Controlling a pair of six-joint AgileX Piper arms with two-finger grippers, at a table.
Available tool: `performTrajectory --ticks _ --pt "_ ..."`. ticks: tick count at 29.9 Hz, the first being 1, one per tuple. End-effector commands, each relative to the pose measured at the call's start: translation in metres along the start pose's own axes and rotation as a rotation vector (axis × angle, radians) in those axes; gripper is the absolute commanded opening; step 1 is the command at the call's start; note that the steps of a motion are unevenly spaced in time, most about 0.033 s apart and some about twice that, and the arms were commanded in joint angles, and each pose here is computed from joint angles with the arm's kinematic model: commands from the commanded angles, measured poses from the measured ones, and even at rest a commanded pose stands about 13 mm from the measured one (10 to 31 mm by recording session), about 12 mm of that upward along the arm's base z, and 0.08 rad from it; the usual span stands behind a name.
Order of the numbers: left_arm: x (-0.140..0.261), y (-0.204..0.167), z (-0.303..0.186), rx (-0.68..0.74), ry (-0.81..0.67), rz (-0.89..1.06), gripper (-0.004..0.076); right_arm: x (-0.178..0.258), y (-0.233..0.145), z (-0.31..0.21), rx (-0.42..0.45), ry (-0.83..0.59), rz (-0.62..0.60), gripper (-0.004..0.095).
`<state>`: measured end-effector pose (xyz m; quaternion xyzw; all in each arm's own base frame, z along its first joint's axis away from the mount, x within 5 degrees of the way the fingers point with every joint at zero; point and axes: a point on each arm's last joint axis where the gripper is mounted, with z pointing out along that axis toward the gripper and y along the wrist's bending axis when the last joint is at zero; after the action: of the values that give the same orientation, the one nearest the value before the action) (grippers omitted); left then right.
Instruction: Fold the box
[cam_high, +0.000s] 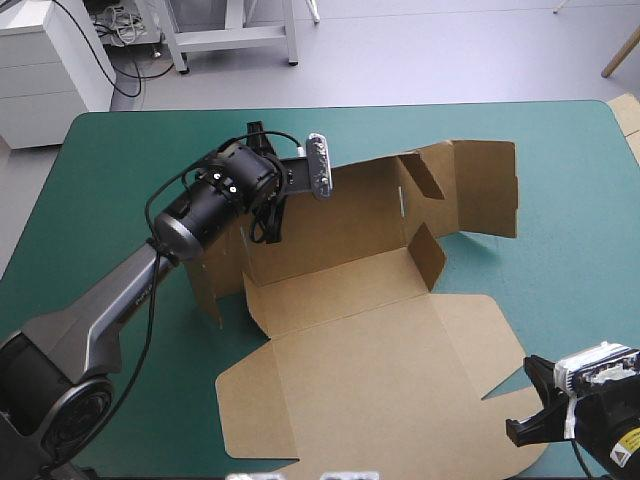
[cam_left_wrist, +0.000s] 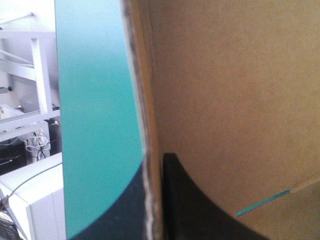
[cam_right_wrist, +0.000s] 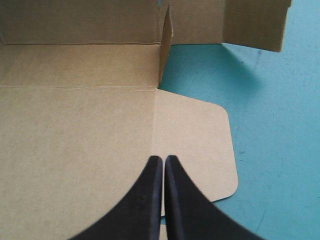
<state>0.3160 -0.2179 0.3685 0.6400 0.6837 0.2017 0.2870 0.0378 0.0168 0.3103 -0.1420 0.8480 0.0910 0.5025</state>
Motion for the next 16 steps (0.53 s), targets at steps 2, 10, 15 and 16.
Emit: performTrajectory --ticks 2,10,15,16 --pt "-0.018 0.0 -0.031 -0.167 -0.055 0.025 -0.0008 -0.011 0.0 -0.003 0.001 -0.074 0.005 -0.0002" --pt "-0.037 -0.053 -0.03 -0.292 -0.033 0.233 -0.0008 -0.011 0.0 -0.003 0.001 -0.074 0.005 -0.0002" --pt "-0.043 -0.084 -0.029 -0.365 -0.047 0.318 -0.0008 -0.011 0.0 -0.003 0.001 -0.074 0.005 -0.0002" --pt "-0.043 -0.088 -0.029 -0.388 -0.05 0.332 -0.0008 -0.011 0.0 -0.003 0.001 -0.074 0.005 -0.0002"
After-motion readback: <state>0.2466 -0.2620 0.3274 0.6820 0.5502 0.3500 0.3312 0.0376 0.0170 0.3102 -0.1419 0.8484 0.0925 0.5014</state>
